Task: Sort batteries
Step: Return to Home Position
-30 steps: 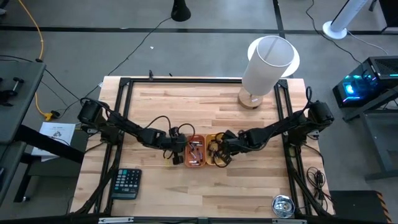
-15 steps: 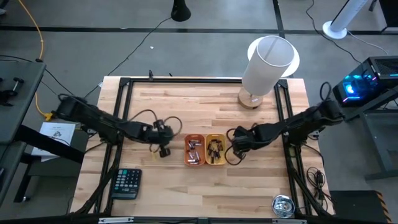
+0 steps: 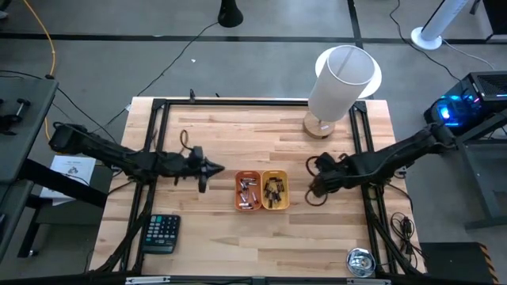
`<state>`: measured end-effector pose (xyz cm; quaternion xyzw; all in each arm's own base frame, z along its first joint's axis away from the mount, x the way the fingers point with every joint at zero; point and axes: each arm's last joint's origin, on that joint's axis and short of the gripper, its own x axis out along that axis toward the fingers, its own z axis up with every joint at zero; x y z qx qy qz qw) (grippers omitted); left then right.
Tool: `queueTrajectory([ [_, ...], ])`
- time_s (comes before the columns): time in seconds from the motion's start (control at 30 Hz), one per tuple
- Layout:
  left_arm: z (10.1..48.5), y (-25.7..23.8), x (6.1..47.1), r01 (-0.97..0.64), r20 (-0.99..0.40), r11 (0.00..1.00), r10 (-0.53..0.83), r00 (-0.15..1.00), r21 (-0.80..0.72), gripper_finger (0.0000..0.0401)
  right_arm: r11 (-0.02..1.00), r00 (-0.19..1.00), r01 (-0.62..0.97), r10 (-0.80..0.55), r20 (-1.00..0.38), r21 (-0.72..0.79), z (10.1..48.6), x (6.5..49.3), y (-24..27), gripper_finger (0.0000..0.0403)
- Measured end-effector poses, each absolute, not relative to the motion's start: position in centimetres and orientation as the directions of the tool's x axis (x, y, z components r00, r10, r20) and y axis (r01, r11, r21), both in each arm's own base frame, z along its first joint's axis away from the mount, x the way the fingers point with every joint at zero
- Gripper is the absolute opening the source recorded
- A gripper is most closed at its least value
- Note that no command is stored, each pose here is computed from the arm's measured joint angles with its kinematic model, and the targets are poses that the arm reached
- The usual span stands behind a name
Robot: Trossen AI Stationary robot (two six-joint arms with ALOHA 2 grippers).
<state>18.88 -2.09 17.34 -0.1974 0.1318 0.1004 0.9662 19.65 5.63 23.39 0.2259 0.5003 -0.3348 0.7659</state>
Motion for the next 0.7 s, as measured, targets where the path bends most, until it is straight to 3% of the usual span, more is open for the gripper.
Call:
queueTrajectory([
  [0.37, 17.7, 0.9, 17.1, -0.323, -0.123, 0.842, 0.300, 0.946, -0.431, 0.0000, 0.684, 0.513, 0.711, -0.344, -0.786, 0.164, 28.2, 14.6, 3.5, 0.0000],
  [0.7, 17.7, 2.0, 16.3, -0.396, -0.160, 0.806, 0.363, 0.918, -0.440, 0.0000, 0.651, 0.774, 0.574, -0.233, -0.588, 0.498, 24.7, 11.2, 2.6, 0.0000],
])
